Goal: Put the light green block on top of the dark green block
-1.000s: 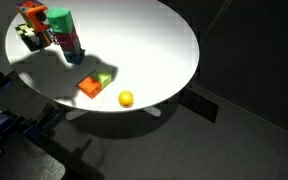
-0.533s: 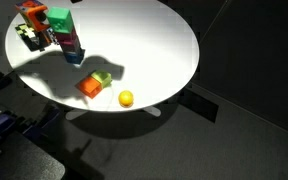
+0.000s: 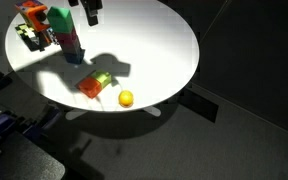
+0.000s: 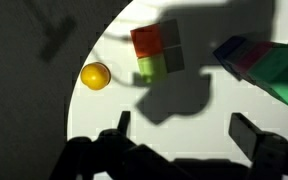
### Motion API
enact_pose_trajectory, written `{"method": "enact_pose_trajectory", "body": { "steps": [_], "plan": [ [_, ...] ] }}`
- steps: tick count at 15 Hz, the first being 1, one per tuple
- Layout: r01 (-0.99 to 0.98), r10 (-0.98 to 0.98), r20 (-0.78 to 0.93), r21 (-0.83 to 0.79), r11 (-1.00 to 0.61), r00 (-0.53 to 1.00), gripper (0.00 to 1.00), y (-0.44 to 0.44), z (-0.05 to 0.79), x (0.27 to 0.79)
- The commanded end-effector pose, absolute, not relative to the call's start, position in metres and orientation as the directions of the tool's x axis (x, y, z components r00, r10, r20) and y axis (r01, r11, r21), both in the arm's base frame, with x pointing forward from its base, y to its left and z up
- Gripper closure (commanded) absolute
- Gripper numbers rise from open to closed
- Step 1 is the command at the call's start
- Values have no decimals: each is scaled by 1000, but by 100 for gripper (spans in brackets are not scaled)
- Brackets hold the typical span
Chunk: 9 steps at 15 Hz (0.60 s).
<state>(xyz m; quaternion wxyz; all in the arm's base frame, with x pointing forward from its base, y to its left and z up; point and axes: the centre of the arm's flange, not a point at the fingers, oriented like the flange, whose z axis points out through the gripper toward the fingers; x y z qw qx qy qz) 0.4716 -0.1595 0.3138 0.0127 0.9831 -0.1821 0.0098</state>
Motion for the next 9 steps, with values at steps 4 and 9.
{"method": "enact_pose_trajectory", "body": {
  "steps": [4,9],
  "plan": [
    [-327,-327,-4,20,-945,945,0,-170,287,511],
    [-367,-367,-27,-15,-930,930,0,-166,265,524]
  ]
}}
